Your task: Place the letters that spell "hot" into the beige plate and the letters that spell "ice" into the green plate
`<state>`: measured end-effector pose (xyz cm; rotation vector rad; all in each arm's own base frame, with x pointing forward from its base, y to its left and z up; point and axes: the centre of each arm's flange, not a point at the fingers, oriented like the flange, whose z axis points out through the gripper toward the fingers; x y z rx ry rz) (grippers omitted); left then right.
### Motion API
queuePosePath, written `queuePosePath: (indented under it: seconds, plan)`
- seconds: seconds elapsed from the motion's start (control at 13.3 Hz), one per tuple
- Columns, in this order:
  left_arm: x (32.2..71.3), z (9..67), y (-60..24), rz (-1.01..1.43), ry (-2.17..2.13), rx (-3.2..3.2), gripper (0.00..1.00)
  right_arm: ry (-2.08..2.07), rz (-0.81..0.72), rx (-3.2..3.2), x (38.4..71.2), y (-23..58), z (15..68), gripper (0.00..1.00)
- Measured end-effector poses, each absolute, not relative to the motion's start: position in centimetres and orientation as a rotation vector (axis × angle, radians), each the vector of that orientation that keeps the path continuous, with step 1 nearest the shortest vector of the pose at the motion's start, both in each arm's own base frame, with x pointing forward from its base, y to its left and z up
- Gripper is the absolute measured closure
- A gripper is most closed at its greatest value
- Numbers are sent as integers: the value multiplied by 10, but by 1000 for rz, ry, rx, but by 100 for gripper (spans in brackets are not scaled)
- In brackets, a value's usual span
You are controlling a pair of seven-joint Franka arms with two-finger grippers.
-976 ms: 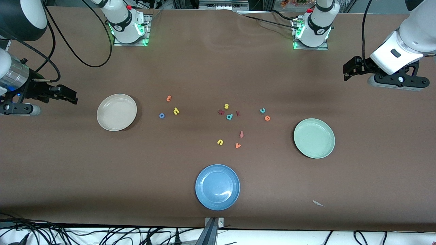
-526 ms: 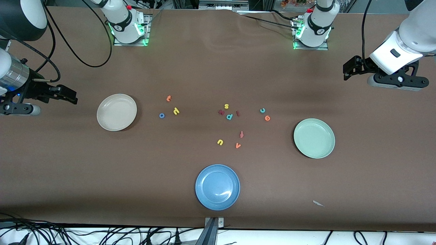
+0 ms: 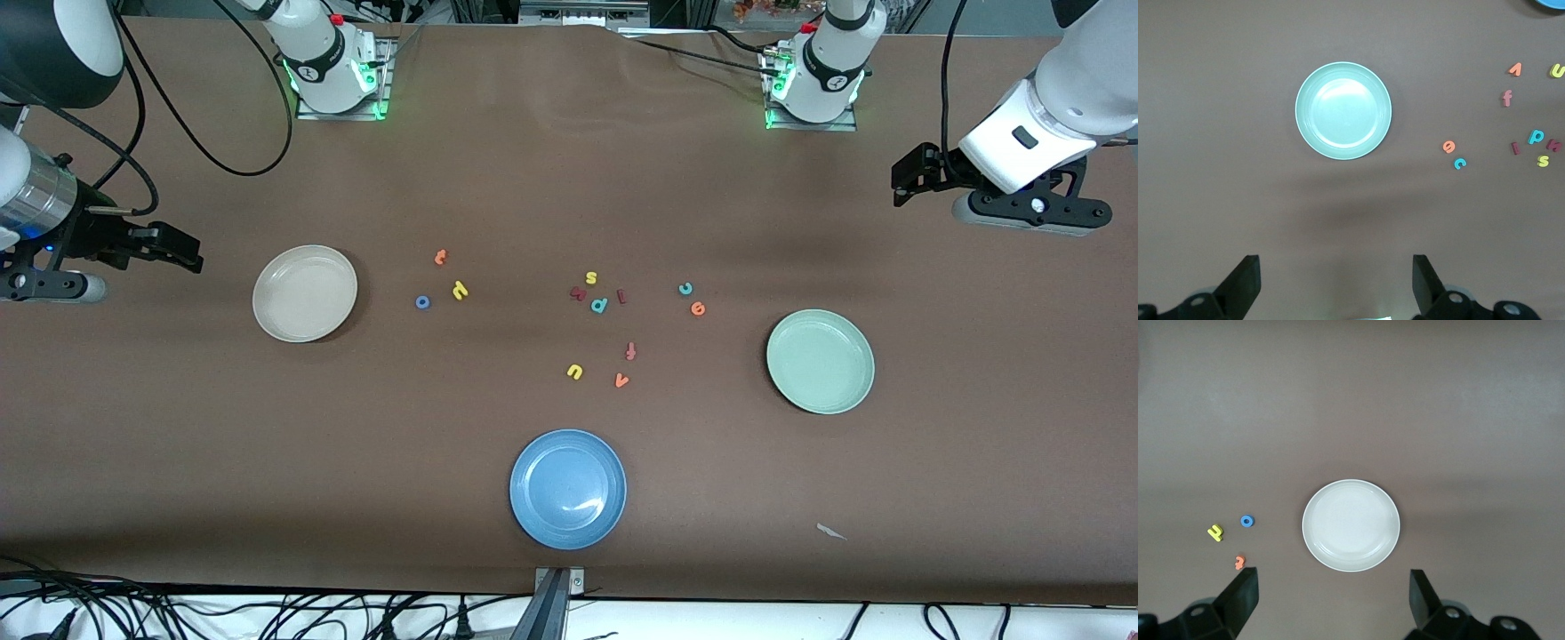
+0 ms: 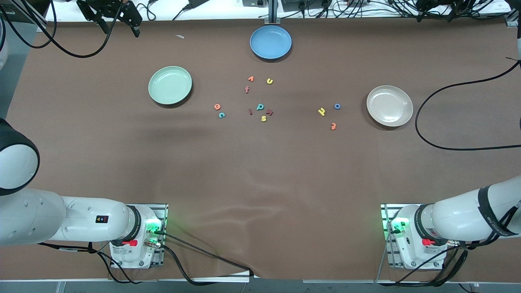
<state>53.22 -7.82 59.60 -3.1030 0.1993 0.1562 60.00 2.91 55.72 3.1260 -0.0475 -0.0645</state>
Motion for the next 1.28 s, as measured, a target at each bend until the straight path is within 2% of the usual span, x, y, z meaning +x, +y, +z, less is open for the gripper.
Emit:
queuePosePath:
  seconds: [1.28]
  plan:
    - [534, 595, -73, 159, 184, -3105, 0, -47, -66, 3126, 600, 29, 557, 0]
